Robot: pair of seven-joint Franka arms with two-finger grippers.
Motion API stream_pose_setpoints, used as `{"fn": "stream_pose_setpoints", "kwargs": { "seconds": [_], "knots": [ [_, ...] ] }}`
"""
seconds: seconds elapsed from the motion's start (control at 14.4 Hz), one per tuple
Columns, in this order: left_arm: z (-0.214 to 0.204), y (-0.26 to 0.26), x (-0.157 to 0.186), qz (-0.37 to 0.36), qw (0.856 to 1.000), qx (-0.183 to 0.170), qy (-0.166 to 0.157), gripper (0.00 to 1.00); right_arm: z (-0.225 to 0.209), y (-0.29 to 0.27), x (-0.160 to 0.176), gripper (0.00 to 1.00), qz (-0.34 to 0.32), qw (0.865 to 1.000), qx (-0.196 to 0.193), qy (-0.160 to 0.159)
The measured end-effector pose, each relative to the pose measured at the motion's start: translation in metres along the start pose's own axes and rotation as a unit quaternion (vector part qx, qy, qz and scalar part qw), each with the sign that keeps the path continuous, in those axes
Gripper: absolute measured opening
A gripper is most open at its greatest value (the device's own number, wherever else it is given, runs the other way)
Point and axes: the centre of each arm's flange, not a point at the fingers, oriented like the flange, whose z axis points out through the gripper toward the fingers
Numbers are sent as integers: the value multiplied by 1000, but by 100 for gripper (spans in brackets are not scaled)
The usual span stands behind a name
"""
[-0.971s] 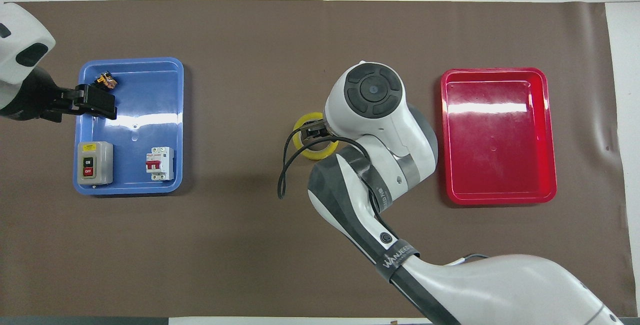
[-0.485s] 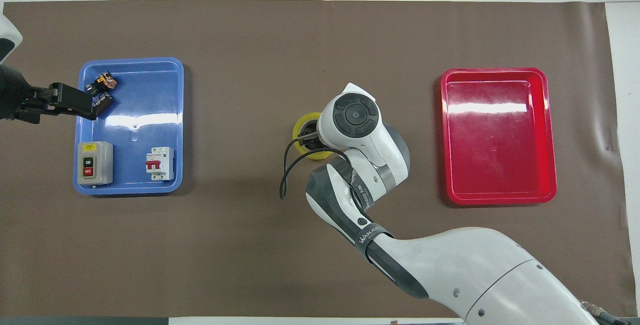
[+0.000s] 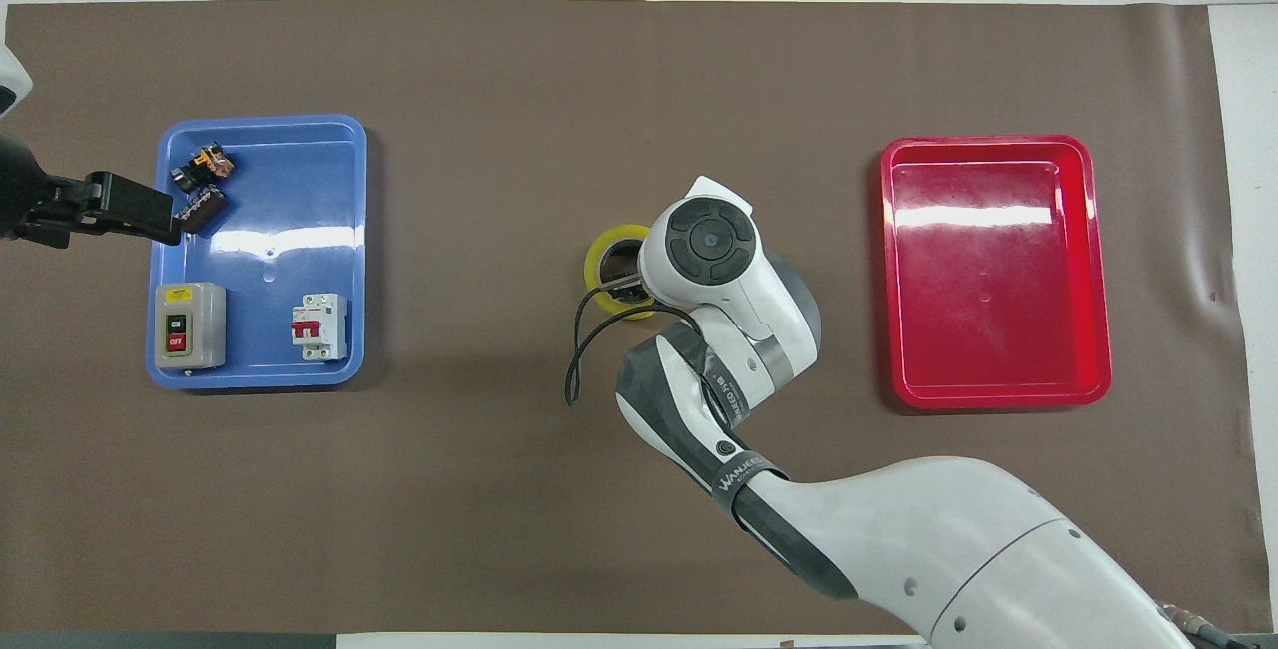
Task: Place and move tape with both arms
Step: 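Grasp the yellow tape roll with the right gripper, then carry the tape with the right gripper over the red tray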
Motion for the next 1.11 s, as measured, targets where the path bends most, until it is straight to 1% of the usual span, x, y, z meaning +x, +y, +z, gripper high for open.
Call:
{"fn": "stream_pose_setpoints", "kwargs": {
  "seconds": [0.07, 0.14, 0.21, 0.28, 0.42, 0.55, 0.69, 0.83, 0.97, 1.11],
  "knots": [
    [0, 0, 0, 6, 1000, 0, 1, 100, -2, -1, -1, 45, -2, 1000, -2, 0],
    [0, 0, 1, 11, 1000, 0, 2, 100, -4, -1, -1, 36, -4, 1000, -3, -1],
    [0, -1, 1, 12, 1000, 0, 2, 100, -4, -3, -2, 24, -5, 1000, -3, -2],
    [0, -3, 1, 13, 1000, 0, 2, 100, -4, -4, -3, 22, -6, 1000, -4, -4],
    [0, -7, 1, 12, 1000, 0, 2, 100, -5, -5, -3, 22, -7, 1000, -7, -10],
    [0, -8, 0, 12, 1000, 0, 2, 100, -14, -5, 1, 22, -6, 1000, -13, -24],
    [0, -8, -4, 12, 1000, 0, 0, 100, -42, -2, 14, 22, 0, 999, -23, -35],
    [1, -8, -7, 12, 1000, 0, 0, 100, -78, 10, 26, 22, 12, 999, -27, -31],
    [0, -8, -7, 13, 1000, 0, 3, 100, -115, 41, 31, 22, 35, 998, -33, -30],
    [-1, -8, -6, 14, 1000, 0, 7, 100, -149, 84, 30, 22, 47, 997, -42, -41]
  ]
}}
